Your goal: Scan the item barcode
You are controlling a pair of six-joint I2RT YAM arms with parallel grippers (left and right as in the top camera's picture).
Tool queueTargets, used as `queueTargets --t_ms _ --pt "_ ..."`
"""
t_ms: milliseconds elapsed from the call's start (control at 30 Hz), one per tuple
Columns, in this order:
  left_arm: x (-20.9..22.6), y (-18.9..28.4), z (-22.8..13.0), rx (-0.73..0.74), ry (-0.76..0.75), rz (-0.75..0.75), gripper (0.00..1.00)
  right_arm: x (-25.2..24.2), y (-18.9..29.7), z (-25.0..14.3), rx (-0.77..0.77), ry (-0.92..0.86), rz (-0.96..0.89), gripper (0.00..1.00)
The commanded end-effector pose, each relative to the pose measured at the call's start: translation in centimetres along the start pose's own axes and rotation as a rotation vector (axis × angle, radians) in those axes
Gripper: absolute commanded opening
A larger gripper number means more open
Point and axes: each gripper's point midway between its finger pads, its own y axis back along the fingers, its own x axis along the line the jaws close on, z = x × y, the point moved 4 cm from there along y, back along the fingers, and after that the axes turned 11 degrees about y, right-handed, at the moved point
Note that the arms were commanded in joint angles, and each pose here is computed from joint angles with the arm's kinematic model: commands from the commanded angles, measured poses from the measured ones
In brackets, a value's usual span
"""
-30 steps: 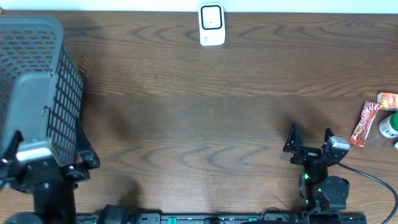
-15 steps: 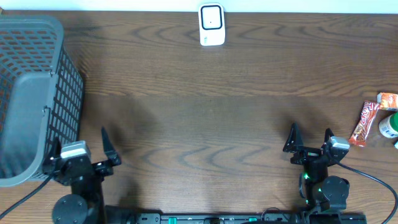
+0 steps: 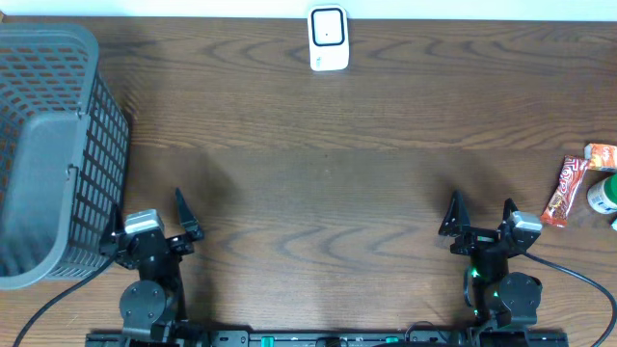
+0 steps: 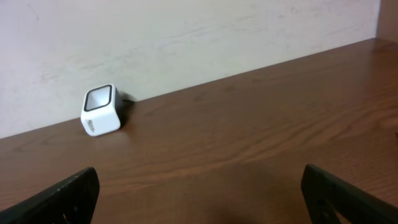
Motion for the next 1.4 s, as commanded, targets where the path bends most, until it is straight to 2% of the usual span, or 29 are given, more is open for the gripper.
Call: queueTargets --t_ms 0,433,800,867,1033,1367 --pt "0.5 -0.4 -1.4 0.016 -0.024 0.021 0.98 0.2 0.0 0.0 -0.001 0.009 0.01 0.99" --pt "1.7 -1.2 -5.7 0.089 -0.162 0.068 0.98 0.2 0.0 0.0 -0.001 0.009 0.01 0.99" --pt "1.8 -1.3 -5.7 0.087 -0.166 0.072 0.98 0.2 0.0 0.0 -0.001 0.009 0.01 0.99" --pt "1.6 -1.3 -5.7 0.09 -0.134 0.057 0.98 0.2 0.0 0.0 -0.001 0.008 0.011 0.99" --pt "1.5 -1.3 -5.8 0.087 0.064 0.055 0.98 0.2 0.0 0.0 -0.001 0.009 0.01 0.99" --pt "0.7 -1.3 -6.0 0.105 0.075 -0.003 0.98 0.2 0.0 0.0 -0.001 0.009 0.01 0.99"
